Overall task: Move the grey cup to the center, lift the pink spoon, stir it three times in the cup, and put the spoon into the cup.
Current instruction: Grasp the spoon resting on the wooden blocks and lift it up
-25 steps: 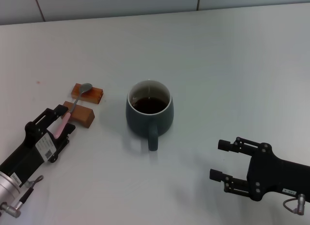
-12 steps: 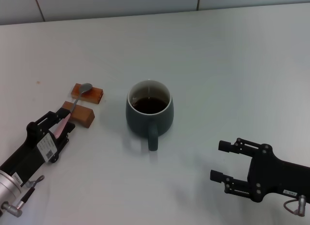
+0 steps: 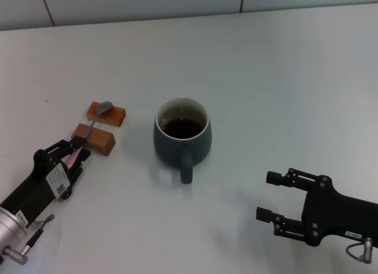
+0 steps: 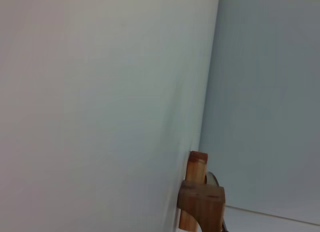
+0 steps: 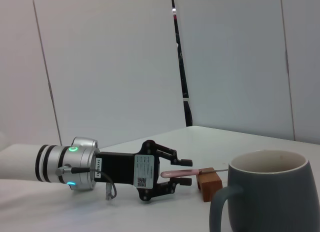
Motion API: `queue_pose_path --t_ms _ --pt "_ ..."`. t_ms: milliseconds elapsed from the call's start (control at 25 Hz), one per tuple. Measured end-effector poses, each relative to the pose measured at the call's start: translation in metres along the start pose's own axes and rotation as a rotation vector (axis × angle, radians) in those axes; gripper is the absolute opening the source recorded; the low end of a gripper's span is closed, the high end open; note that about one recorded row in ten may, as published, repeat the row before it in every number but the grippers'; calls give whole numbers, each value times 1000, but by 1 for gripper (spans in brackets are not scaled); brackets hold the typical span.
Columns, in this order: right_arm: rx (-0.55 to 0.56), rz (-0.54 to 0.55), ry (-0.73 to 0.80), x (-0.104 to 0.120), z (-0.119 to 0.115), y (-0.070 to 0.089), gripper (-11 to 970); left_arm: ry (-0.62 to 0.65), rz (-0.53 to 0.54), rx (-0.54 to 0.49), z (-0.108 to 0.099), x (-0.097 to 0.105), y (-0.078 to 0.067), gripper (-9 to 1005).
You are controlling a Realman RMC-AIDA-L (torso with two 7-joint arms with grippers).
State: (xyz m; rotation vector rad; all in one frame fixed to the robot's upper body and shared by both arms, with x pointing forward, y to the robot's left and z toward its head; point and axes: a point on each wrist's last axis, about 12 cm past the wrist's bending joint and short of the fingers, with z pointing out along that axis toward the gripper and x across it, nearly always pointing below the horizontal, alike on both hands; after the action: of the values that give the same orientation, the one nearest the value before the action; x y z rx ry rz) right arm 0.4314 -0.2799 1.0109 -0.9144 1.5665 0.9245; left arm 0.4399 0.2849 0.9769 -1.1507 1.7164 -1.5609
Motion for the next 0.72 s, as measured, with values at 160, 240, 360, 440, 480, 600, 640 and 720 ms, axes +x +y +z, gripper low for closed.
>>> queue_pose_path --t_ms 160,240,360,440,480,600,640,720 --pt "-3 2 2 0 1 0 715 0 1 -2 1 0 0 316" --pt "-4 8 3 0 1 0 715 0 3 -3 1 0 0 308" --pt "-5 10 4 0 1 0 715 0 9 -5 1 0 0 300" --pt "-7 10 4 0 1 0 715 -1 11 -6 1 0 0 300" --pt "-7 10 3 0 1 0 715 -2 14 -7 1 -1 0 300" --pt "-7 10 3 0 1 0 715 -5 23 -7 0 -1 0 299" --pt "-7 10 3 0 1 0 715 -5 23 -7 0 -1 0 299" --pt "-7 12 2 0 1 0 715 -5 25 -7 0 -2 0 299"
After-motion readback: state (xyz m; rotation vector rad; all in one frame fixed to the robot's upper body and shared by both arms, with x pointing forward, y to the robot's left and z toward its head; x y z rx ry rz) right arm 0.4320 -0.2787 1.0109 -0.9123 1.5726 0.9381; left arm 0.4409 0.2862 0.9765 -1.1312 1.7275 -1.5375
